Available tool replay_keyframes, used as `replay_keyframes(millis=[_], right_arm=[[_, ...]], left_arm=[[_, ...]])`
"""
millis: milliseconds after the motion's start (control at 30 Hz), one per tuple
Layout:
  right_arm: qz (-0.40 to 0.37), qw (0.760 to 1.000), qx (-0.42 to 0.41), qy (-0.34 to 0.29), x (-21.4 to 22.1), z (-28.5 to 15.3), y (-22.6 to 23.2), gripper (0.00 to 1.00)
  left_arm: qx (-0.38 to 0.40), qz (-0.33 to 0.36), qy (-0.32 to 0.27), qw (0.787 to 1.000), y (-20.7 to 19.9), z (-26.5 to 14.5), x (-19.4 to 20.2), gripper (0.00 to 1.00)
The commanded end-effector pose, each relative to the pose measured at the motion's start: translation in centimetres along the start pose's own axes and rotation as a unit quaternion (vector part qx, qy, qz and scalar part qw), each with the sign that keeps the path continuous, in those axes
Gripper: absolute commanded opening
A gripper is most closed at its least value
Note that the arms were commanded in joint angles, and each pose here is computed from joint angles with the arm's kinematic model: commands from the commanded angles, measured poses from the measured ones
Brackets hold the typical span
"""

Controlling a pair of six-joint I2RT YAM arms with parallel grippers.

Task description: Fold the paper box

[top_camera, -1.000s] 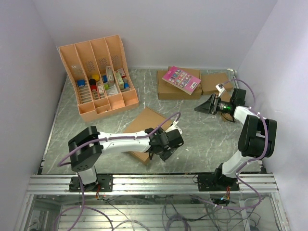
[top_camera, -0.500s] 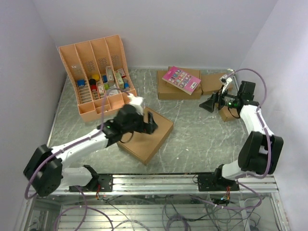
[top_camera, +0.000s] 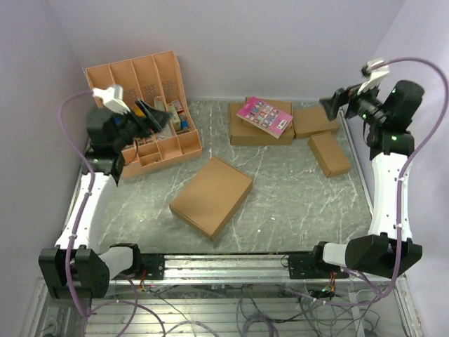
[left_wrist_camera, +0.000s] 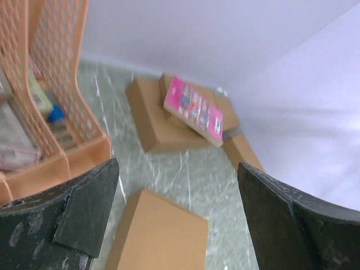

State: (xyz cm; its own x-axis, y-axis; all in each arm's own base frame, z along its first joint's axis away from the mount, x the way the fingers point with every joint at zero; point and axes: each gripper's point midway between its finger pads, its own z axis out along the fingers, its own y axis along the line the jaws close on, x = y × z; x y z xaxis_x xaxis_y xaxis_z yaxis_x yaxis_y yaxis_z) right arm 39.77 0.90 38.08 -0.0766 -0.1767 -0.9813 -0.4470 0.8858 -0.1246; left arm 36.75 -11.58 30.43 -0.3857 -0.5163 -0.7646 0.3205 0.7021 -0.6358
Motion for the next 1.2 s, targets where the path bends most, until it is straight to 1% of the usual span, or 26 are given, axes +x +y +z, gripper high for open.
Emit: replay_keyframes(millis=[0, 133, 267, 367, 467, 633, 1067, 1167], right_arm=[[0.031, 0.996, 0.053, -0.065, -7.6, -3.0, -0.5, 1.0], [0.047, 0.99, 0.081, -0.105, -12.4, -5.1, -0.6, 1.0], [0.069, 0.984, 0.101, -0.132, -15.2, -6.7, -0.6, 1.0], [0.068, 0.982, 0.109, -0.136, -15.8, -7.3, -0.5, 1.0], [0.056, 0.982, 0.116, -0.135, -16.0, -7.9, -0.4, 1.0], [0.042, 0.983, 0.112, -0.14, -16.6, -9.0, 0.4, 1.0], [0.041, 0.983, 0.103, -0.147, -16.5, -9.9, 1.3, 1.0], [0.041, 0.984, 0.098, -0.142, -15.8, -9.7, 1.5, 1.0]], left_arm=[[0.023, 0.05, -0.016, 0.998, -4.3, -2.3, -5.9, 0.96], [0.034, 0.103, -0.049, 0.993, -8.6, -4.1, -11.2, 0.96], [0.056, 0.127, -0.065, 0.988, -12.0, -5.7, -13.8, 0.96], [0.073, 0.136, -0.075, 0.985, -13.6, -6.4, -14.9, 0.96], [0.088, 0.137, -0.079, 0.984, -14.6, -6.8, -15.1, 0.96], [0.102, 0.132, -0.074, 0.983, -14.8, -7.1, -14.3, 0.96], [0.113, 0.135, -0.059, 0.983, -14.9, -7.7, -12.9, 0.96], [0.117, 0.132, -0.056, 0.983, -14.8, -7.6, -12.7, 0.96]])
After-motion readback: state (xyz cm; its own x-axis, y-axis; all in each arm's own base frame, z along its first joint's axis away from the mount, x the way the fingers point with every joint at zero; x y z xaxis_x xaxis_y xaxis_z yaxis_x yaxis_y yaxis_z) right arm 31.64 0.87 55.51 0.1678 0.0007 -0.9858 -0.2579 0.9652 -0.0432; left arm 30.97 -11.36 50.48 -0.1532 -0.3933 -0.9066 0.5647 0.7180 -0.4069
